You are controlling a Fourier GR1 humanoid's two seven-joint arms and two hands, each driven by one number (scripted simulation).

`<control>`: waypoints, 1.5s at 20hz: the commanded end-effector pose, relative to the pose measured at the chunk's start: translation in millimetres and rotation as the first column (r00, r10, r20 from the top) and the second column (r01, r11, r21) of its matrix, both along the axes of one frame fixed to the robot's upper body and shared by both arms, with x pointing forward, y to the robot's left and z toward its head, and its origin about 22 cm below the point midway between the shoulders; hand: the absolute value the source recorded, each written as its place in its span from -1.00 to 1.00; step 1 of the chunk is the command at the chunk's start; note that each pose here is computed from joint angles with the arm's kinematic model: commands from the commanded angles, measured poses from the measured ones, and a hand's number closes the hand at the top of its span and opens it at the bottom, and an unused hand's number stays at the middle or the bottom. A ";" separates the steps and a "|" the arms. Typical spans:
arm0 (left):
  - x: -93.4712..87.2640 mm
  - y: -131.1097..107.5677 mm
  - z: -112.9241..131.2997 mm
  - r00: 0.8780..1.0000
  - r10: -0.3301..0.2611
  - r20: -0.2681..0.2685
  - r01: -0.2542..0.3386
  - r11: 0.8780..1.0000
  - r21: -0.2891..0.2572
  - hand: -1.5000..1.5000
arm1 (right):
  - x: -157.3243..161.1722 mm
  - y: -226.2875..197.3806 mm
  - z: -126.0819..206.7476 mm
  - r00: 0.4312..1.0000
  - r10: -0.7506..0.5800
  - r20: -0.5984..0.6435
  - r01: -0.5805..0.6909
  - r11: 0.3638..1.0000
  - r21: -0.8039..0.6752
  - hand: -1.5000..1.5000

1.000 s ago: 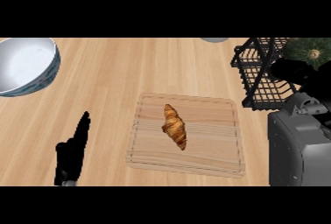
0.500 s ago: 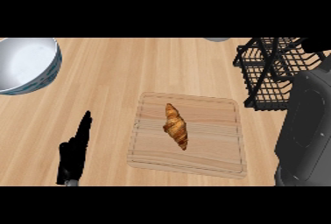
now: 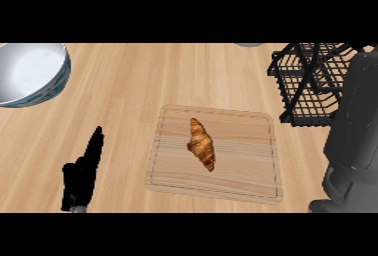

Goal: Pick the squash from the cutting board and place it in the tiered basket

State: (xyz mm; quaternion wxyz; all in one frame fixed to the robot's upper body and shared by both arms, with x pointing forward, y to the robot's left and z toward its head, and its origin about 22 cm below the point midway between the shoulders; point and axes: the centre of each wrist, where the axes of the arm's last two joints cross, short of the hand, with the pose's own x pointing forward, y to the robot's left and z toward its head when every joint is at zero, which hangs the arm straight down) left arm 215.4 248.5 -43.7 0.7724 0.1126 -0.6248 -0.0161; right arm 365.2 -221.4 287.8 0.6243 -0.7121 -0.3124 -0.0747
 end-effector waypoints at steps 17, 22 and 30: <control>1.3 3.0 -7.6 1.000 0.009 -0.029 -0.009 1.000 -0.008 0.00 | 35.6 -62.6 -91.6 0.941 -0.130 0.311 0.014 0.937 0.349 -1.00; -10.3 11.5 -15.7 0.999 0.022 -0.044 -0.022 1.000 0.004 0.00 | 33.2 -67.0 -80.1 0.841 -0.156 0.518 -0.024 0.946 0.324 -1.00; -5.4 5.0 -7.8 0.998 0.026 -0.061 -0.027 1.000 -0.014 0.00 | 2.5 -73.2 -44.2 0.688 -0.212 0.694 0.139 0.977 0.160 -1.00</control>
